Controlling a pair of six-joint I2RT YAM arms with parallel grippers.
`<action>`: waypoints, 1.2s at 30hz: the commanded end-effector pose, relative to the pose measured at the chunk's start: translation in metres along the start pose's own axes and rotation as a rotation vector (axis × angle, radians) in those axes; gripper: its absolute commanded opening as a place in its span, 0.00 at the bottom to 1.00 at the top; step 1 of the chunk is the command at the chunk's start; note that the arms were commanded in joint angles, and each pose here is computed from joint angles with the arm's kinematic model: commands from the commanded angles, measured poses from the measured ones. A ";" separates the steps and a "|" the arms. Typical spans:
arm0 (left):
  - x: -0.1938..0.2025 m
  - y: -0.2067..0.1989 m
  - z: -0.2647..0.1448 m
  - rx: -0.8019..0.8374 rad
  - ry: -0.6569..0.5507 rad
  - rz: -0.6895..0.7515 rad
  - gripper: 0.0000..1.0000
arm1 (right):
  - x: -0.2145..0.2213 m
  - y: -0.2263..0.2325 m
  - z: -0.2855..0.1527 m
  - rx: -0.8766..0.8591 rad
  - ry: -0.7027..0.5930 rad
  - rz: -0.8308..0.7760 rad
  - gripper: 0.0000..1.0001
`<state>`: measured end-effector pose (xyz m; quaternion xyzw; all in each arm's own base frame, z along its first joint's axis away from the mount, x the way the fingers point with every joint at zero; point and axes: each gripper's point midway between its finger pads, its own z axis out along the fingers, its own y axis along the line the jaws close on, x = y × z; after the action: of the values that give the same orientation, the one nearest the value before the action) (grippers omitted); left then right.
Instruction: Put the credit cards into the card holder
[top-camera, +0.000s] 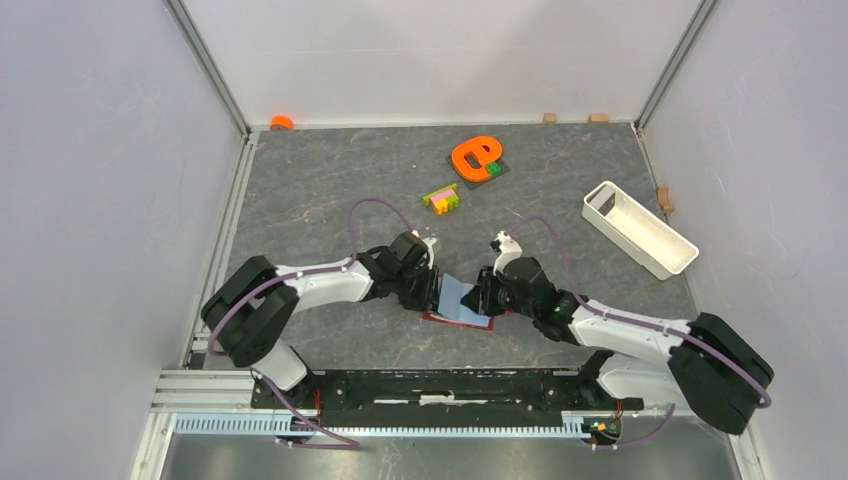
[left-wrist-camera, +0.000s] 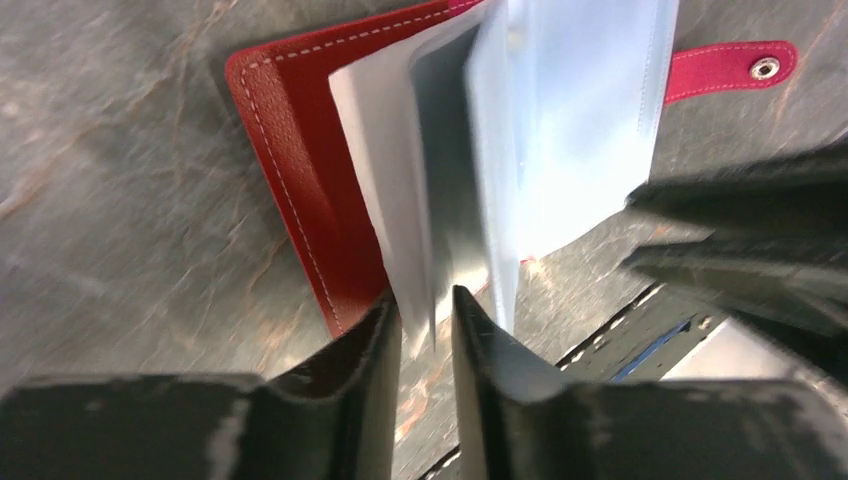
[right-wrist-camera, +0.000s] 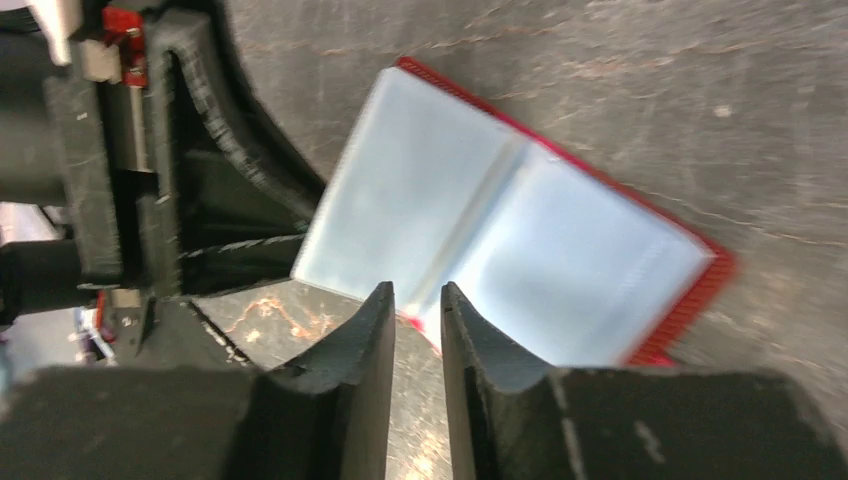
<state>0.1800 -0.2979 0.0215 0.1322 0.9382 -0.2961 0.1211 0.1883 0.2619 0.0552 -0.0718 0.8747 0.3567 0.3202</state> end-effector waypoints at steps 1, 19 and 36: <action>-0.004 0.009 -0.029 -0.077 -0.041 0.032 0.41 | -0.042 -0.007 -0.020 0.149 -0.091 -0.095 0.31; -0.082 -0.018 -0.183 -0.128 -0.269 0.194 0.91 | -0.203 -0.128 -0.145 0.777 -0.234 -0.116 0.82; -0.142 0.056 -0.212 -0.401 -0.548 0.182 1.00 | -0.275 -0.285 -0.144 0.906 -0.250 0.143 0.98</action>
<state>0.2883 -0.1618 0.2024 0.0886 0.9035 -0.1454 0.3933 0.3953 -0.0668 0.1273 0.1807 0.9107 -0.0600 0.3667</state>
